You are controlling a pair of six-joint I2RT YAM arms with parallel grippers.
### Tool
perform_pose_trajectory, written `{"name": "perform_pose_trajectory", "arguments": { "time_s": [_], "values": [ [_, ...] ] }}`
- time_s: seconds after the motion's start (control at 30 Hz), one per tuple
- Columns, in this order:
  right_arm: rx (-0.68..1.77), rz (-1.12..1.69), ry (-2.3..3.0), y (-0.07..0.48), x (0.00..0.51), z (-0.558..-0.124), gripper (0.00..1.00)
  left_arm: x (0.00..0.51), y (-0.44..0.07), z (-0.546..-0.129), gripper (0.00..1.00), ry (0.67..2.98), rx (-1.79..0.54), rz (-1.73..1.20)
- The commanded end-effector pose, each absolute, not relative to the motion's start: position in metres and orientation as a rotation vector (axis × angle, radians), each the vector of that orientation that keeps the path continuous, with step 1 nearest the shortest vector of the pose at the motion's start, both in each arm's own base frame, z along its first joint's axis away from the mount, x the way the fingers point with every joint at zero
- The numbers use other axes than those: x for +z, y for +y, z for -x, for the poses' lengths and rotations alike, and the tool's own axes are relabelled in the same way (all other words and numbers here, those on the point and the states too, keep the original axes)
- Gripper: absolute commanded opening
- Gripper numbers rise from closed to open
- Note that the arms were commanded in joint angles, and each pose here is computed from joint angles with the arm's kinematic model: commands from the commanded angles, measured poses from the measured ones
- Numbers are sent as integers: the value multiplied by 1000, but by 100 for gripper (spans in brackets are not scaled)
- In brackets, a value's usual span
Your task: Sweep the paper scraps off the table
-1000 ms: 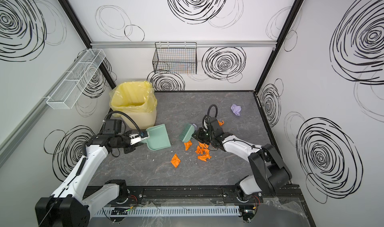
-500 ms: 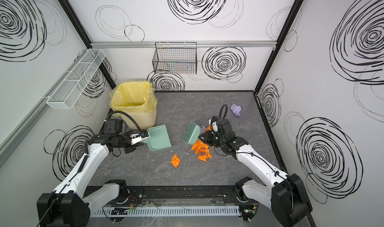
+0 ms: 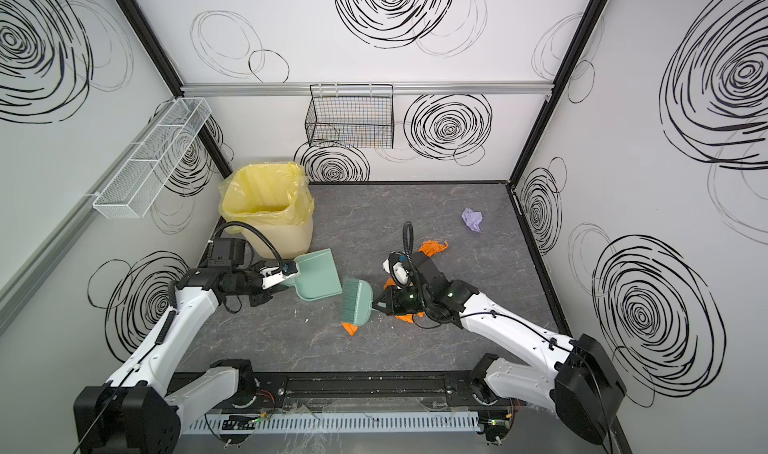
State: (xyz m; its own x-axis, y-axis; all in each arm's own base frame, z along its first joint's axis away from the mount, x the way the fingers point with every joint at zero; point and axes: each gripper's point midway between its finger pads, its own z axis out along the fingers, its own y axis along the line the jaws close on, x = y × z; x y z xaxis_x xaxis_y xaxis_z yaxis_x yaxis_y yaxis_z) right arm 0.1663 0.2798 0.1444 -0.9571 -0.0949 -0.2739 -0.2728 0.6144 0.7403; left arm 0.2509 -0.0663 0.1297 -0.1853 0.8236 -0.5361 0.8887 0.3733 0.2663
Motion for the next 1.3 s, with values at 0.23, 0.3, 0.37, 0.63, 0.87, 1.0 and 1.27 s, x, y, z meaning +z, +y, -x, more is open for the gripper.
{"name": "perform_pose_trajectory", "arguments": {
  "time_s": [0.23, 0.3, 0.37, 0.63, 0.87, 1.0, 1.27],
  "values": [
    [903, 303, 2772, 262, 106, -178, 0, 134, -68, -257, 0, 2008, -146, -1451],
    [835, 281, 2762, 257, 107, -189, 0, 133, -68, -257, 0, 2010, -149, -1452],
    [737, 247, 2760, 247, 107, -201, 0, 132, -68, -257, 0, 2014, -152, -1449],
    [458, 118, 2678, 206, 129, -247, 0, 129, -70, -255, 0, 2017, -164, -1454],
    [587, 76, 2575, 200, 170, -266, 0, 122, -74, -251, 0, 2024, -168, -1474],
    [654, 85, 2514, 197, 198, -267, 0, 119, -77, -250, 0, 2024, -175, -1482],
    [522, -30, 2314, 150, 246, -288, 0, 110, -98, -249, 0, 2021, -215, -1530]
  ]
}}
